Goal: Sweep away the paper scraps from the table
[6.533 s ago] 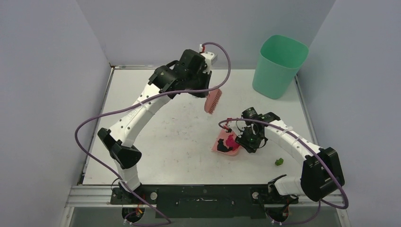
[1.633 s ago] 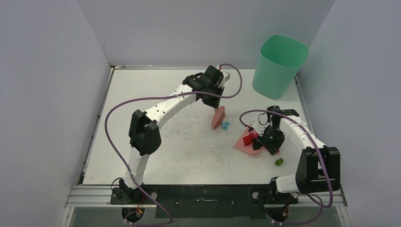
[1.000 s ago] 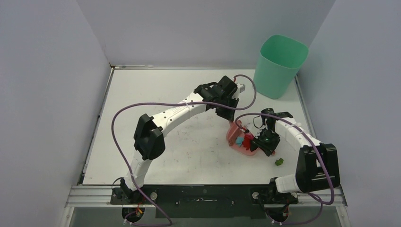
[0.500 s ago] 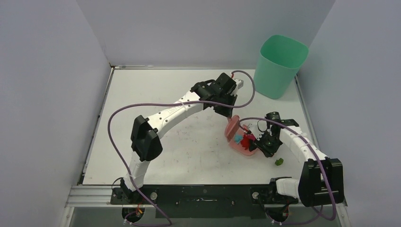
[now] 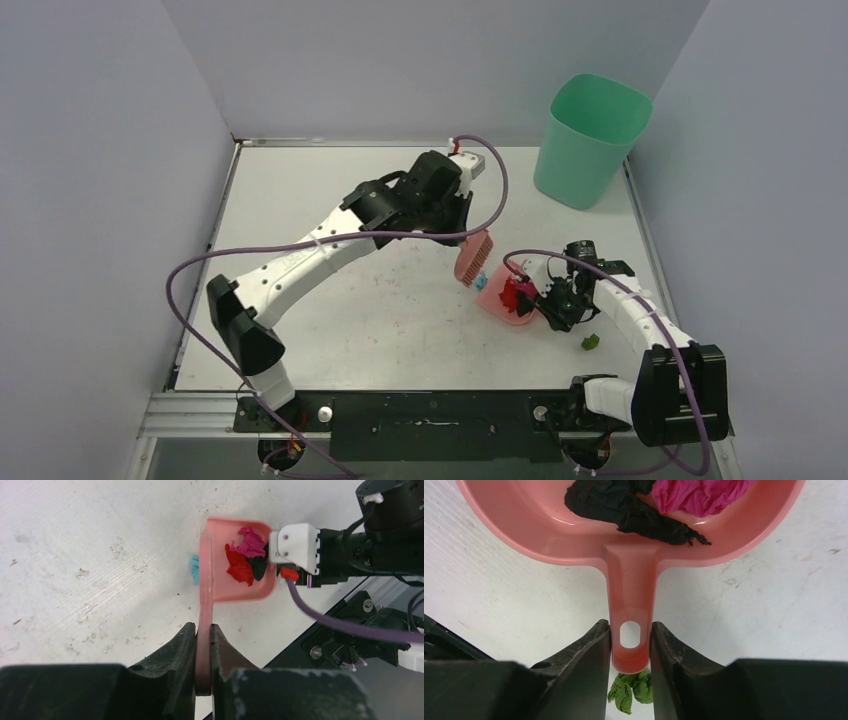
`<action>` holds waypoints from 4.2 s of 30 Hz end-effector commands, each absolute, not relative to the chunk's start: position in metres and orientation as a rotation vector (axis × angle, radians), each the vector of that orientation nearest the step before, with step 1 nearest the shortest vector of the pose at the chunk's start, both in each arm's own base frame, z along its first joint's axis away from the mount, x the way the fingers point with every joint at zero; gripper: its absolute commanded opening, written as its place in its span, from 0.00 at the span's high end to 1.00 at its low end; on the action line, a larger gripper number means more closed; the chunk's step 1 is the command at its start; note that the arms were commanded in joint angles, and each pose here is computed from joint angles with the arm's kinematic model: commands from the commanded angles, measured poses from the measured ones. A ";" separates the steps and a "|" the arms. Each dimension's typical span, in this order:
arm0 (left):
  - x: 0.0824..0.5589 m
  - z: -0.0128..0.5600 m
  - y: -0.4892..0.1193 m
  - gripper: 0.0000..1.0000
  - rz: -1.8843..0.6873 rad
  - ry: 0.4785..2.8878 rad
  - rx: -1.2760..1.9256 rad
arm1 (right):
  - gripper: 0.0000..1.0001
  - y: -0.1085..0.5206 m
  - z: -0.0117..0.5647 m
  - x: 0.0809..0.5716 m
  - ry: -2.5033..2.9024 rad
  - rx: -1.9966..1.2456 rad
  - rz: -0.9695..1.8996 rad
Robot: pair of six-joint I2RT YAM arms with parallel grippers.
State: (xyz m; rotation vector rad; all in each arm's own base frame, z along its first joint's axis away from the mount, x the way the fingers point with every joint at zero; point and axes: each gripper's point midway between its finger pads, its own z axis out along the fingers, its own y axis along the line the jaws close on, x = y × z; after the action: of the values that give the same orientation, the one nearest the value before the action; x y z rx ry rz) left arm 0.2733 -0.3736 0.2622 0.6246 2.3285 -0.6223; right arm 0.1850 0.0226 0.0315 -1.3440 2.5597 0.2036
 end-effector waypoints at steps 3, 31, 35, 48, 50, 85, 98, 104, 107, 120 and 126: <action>0.264 0.310 -0.300 0.99 -0.489 2.174 0.486 | 0.95 0.038 0.045 0.211 2.402 -1.307 0.227; 0.337 0.178 -0.379 1.00 -0.577 2.491 0.566 | 0.93 -0.018 0.053 0.177 2.778 -1.482 -0.073; 0.326 0.185 -0.407 1.00 -0.747 2.476 0.552 | 0.93 -0.009 0.046 0.179 2.788 -1.501 -0.077; 0.309 0.242 -0.430 1.00 -0.968 2.369 0.526 | 0.94 0.014 0.027 0.186 2.718 -1.476 0.028; 0.307 0.252 -0.424 1.00 -0.935 2.352 0.522 | 0.94 0.014 0.027 0.188 2.684 -1.459 0.040; 0.258 0.187 -0.184 1.00 -0.262 2.219 0.488 | 0.95 0.035 0.196 0.290 2.470 -1.101 0.029; 0.257 0.176 -0.165 1.00 -0.227 2.192 0.464 | 0.95 -0.013 0.270 0.390 2.381 -0.688 -0.107; 0.256 0.169 -0.171 1.00 -0.267 2.238 0.489 | 0.95 -0.070 0.294 0.423 2.346 -0.344 -0.203; 0.257 0.164 -0.171 1.00 -0.259 2.254 0.493 | 0.95 -0.098 0.303 0.429 2.332 -0.243 -0.237; 0.255 0.159 -0.173 1.00 -0.275 2.284 0.508 | 0.95 -0.195 0.343 0.446 2.284 -0.099 -0.875; 0.254 0.161 -0.173 1.00 -0.280 2.278 0.506 | 0.95 -0.205 0.356 0.454 2.266 -0.119 -1.123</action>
State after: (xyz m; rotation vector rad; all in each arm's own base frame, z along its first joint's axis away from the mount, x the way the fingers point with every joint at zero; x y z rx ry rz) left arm 0.2542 -0.1710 0.1565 0.4910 2.2769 -0.2642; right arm 0.4543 -0.1892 0.3200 -0.1570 2.3508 -0.8319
